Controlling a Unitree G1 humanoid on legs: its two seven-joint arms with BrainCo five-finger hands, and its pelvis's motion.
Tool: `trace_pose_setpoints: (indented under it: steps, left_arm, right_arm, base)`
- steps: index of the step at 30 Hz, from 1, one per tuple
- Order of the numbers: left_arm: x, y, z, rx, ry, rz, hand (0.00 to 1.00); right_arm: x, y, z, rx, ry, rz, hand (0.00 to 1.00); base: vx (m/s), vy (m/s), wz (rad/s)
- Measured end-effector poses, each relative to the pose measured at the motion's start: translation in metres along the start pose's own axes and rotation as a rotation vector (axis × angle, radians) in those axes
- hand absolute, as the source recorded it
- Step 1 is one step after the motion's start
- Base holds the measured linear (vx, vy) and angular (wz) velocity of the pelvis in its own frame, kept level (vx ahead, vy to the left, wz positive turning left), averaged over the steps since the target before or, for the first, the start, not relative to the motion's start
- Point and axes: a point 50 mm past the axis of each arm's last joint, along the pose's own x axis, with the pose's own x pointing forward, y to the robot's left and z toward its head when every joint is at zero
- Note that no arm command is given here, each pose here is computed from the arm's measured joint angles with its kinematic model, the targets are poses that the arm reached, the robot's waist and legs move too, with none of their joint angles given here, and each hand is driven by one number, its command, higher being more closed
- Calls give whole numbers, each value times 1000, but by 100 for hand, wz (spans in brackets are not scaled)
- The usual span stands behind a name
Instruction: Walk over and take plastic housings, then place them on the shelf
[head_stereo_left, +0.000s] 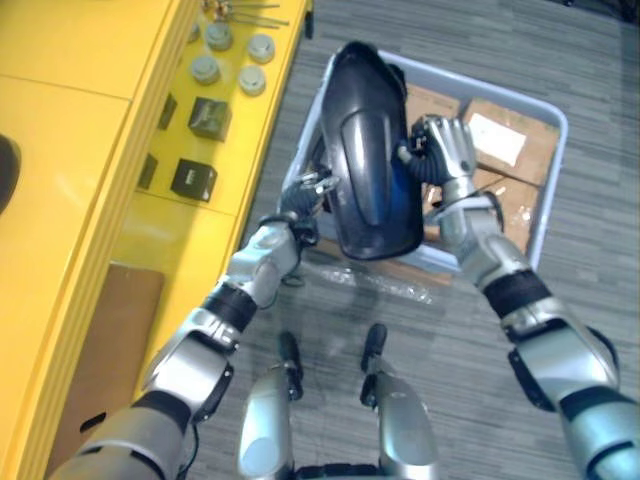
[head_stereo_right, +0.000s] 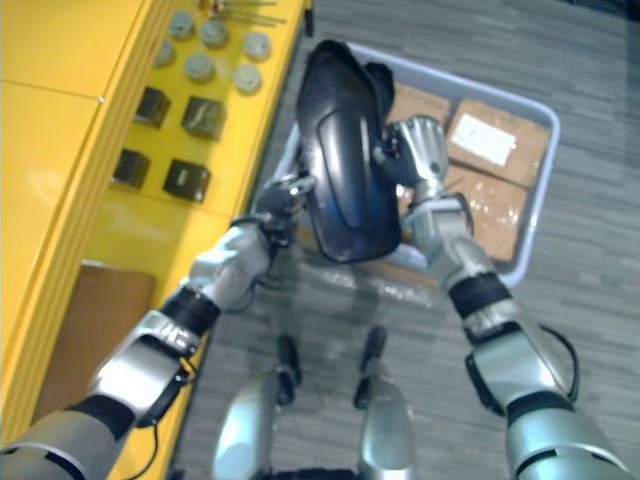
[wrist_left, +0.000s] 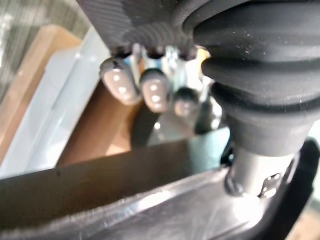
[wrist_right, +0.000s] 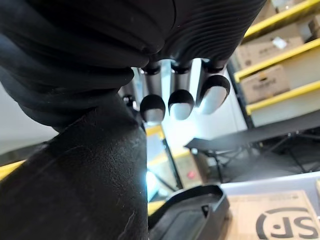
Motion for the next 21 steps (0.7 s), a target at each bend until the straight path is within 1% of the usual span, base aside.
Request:
trace_pose_setpoints:
  steps: [2, 11, 12, 16, 19, 21]
  left_arm:
    - [-1, 1, -3, -29, -1, 3, 100]
    - [-4, 5, -9, -36, -40, 33, 100]
    - [-4, 5, -9, -34, -40, 33, 0]
    - [-4, 5, -9, -16, -49, 39, 0]
    - [-4, 6, -8, 27, -60, 52, 0]
    - [-5, 5, -8, 83, -72, 62, 0]
  right_arm:
    - [-3, 3, 2, 28, 7, -8, 100]
    - [-6, 9, 8, 92, 24, -18, 100]
    - [-6, 9, 8, 92, 24, -18, 100]
    - [-6, 9, 9, 93, 22, -19, 100]
    - [-6, 9, 10, 85, 24, -16, 100]
    - [-7, 11, 10, 75, 31, -6, 100]
  base:
    - [0, 0, 0]
    - [0, 0, 0]
    - [0, 0, 0]
    - [0, 0, 0]
    - [0, 0, 0]
    - [0, 0, 0]
